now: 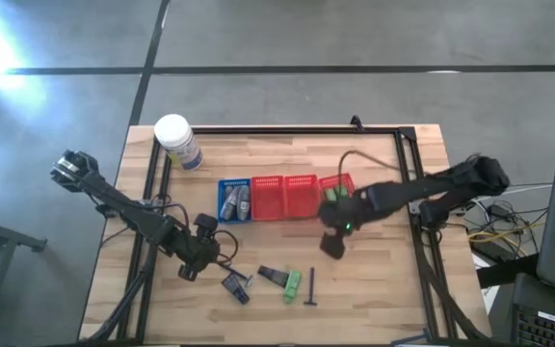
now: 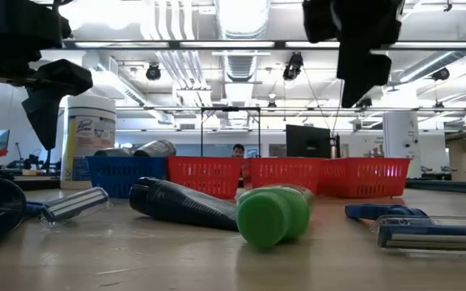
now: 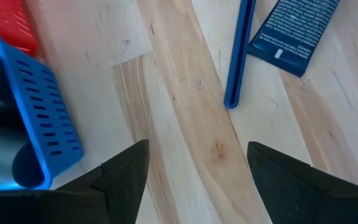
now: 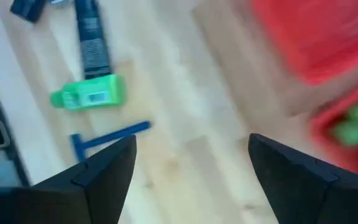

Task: Pick & Place Travel size toiletries
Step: Put the shampoo into the right red bin

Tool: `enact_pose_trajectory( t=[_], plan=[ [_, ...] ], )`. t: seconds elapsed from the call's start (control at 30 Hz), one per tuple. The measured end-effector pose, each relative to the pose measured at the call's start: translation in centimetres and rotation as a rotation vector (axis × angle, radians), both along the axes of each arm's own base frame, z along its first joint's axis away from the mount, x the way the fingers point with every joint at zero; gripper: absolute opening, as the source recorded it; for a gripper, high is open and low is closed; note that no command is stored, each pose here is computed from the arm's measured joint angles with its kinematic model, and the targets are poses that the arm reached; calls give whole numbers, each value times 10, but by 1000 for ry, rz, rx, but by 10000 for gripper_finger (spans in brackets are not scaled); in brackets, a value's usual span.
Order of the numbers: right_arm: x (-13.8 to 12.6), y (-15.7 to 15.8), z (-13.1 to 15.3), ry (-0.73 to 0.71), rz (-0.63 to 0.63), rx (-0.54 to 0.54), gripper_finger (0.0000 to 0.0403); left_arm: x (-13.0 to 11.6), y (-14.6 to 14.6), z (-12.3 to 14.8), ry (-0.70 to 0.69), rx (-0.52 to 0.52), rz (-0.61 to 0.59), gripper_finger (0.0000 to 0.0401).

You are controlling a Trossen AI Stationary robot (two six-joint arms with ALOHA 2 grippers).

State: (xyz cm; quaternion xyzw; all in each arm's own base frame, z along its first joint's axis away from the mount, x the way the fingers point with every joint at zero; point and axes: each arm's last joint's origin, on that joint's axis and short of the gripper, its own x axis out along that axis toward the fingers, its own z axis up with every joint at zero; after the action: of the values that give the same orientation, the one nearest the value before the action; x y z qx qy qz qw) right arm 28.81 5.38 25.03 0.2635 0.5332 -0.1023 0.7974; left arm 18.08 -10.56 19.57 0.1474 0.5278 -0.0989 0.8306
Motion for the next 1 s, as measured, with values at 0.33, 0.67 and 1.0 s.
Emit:
enact_pose_trajectory(
  t=[0.33,0.67,1.0],
  plan=[
    [44,23,-49,284,-139,332,263,-1,0,0,9,8,-6,275],
    [78,55,-30,282,-438,437,246,-15,8,4,85,45,-28,275],
    [112,79,-68,356,-705,444,295,-26,16,21,-8,20,-34,275]
  ],
)
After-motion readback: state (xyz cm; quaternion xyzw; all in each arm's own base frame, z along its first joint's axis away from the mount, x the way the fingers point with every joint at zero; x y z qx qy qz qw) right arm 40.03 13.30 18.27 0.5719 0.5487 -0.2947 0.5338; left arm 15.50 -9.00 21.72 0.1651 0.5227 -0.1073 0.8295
